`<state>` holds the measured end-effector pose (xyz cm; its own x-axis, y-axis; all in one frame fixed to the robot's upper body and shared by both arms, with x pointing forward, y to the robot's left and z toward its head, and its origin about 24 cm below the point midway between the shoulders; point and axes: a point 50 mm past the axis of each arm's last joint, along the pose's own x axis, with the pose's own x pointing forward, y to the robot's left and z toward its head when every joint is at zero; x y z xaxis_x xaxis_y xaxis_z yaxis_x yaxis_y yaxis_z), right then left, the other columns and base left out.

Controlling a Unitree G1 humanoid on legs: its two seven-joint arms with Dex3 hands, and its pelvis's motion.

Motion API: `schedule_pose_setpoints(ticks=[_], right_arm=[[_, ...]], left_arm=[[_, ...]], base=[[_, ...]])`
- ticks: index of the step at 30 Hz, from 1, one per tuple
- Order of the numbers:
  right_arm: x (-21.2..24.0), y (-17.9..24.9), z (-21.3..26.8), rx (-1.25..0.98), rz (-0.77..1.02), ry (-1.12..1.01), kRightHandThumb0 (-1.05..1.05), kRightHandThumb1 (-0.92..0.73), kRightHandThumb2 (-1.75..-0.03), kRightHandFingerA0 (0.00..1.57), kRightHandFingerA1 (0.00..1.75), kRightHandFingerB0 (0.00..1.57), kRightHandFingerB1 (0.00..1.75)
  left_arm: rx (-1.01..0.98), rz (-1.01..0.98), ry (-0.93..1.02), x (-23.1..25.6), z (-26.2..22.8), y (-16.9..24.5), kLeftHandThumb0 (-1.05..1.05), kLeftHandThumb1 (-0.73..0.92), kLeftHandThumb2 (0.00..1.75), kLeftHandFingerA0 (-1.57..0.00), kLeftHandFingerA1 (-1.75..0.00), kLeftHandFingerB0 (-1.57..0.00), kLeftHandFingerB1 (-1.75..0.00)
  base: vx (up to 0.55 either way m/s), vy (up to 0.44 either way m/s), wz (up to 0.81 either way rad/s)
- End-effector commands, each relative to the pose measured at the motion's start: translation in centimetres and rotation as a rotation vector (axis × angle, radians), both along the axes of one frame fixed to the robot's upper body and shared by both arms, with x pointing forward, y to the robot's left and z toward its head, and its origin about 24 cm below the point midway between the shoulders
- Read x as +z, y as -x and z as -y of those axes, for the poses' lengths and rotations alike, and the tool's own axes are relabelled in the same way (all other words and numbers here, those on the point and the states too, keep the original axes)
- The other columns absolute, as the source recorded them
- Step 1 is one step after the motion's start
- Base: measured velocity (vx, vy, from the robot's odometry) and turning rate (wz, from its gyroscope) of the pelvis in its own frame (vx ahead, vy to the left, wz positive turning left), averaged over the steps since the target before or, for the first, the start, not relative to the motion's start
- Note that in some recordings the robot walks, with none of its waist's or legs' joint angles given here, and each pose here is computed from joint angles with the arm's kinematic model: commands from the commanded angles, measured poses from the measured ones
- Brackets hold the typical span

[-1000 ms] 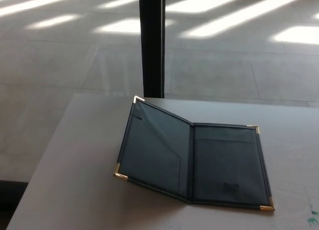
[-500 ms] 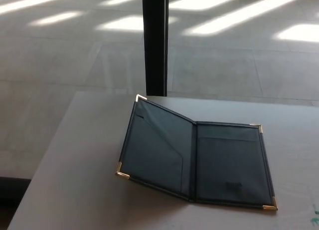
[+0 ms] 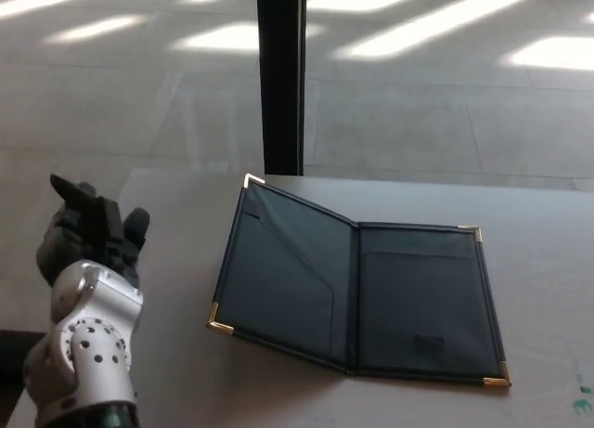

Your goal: The robot uses its left hand to push the cover of the diary kept in the middle of the desk to close it

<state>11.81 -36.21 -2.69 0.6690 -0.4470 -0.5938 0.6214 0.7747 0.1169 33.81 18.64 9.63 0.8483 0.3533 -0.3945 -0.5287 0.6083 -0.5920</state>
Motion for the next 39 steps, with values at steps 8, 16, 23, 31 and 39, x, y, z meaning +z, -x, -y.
schedule_pose_setpoints(ticks=[8,16,23,31,39], right_arm=[[0.3,0.9,1.2,-0.039,-0.04,-0.015,-0.74,-0.92,-0.71,0.49,0.74,0.54,0.55],[0.5,0.3,1.1,-0.048,0.001,-0.038,-0.72,-0.92,-0.75,0.51,0.74,0.55,0.53],[0.8,-0.1,1.1,-0.052,0.005,-0.03,-0.73,-0.92,-0.73,0.5,0.74,0.56,0.57],[0.7,-0.4,1.0,-0.051,0.014,-0.033,-0.73,-0.92,-0.74,0.53,0.74,0.57,0.54],[0.9,-0.6,0.9,-0.072,0.014,-0.036,-0.72,-0.92,-0.72,0.53,0.75,0.59,0.53]], left_arm=[[-0.145,-0.149,0.059,-4.5,5.5,3.3,-0.89,0.77,1.18,-0.36,-0.63,-0.3,-0.55],[-0.198,-0.229,-0.021,-6.5,5.9,4.8,-0.96,0.92,0.84,-0.44,-0.64,-0.32,-0.49],[-0.26,-0.212,-0.008,-7.2,6.9,5.6,-0.97,0.92,0.81,-0.39,-0.59,-0.34,-0.5],[-0.295,-0.268,-0.094,-8.7,8.6,7.1,-0.96,0.92,0.82,-0.36,-0.59,-0.35,-0.5],[-0.3,-0.267,-0.07,-8.7,8.6,7.4,-0.94,0.75,1.16,-0.39,-0.64,-0.35,-0.58]], base=[[0.0,0.0,0.0],[0.0,0.0,0.0],[0.0,0.0,0.0],[0.0,0.0,0.0],[0.0,0.0,0.0]])
